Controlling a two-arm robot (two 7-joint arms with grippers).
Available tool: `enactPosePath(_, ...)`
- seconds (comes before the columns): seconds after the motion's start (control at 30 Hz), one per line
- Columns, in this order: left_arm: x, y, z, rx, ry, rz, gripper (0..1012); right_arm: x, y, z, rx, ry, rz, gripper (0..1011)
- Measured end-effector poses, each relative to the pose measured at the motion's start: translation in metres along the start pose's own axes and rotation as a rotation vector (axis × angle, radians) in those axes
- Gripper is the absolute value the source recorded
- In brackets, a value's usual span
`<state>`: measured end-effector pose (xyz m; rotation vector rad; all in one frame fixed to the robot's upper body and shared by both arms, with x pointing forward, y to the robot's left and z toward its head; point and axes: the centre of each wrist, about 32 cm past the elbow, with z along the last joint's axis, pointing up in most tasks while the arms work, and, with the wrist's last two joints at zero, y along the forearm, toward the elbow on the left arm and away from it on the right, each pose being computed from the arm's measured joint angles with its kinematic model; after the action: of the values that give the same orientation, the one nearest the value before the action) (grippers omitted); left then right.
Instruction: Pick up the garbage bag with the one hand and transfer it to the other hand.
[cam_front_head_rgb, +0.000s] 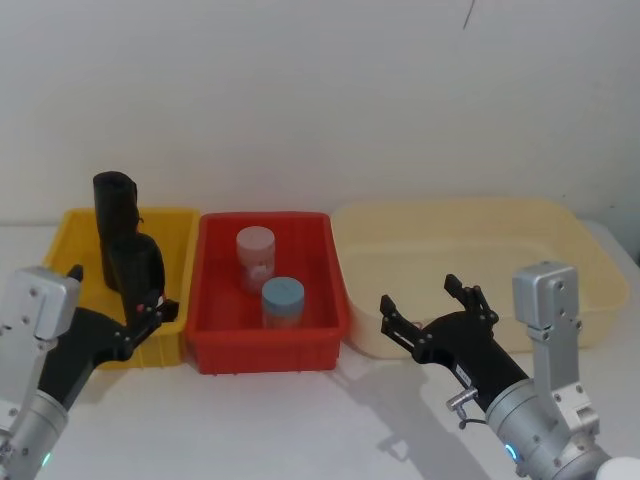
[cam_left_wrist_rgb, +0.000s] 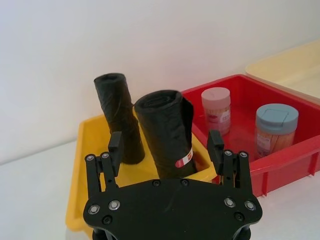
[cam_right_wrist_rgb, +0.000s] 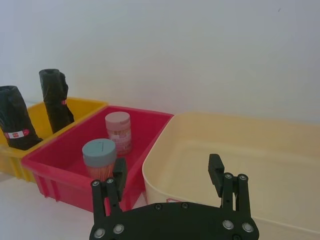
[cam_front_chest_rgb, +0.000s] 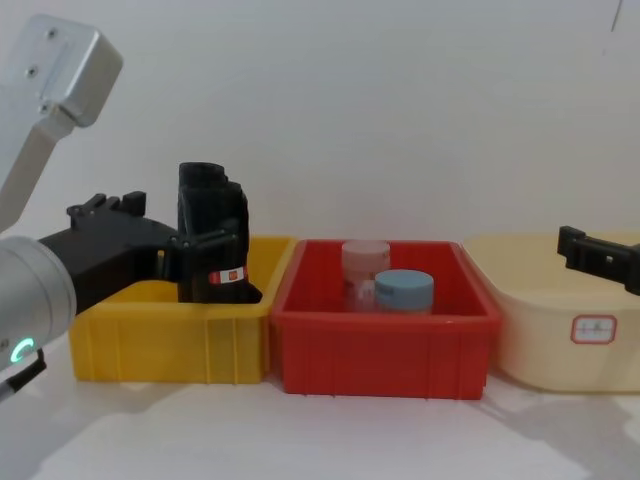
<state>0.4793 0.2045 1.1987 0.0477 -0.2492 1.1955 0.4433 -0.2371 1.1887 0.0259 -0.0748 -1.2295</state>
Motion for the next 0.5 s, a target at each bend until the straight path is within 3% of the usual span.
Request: enactPosePath(0.5, 0.0083, -0.014, -0.0156, 0.002, 0.071, -0.011, 1001, 0.0, 0.0, 0.0, 0.0, 0.0, 0.0, 1001)
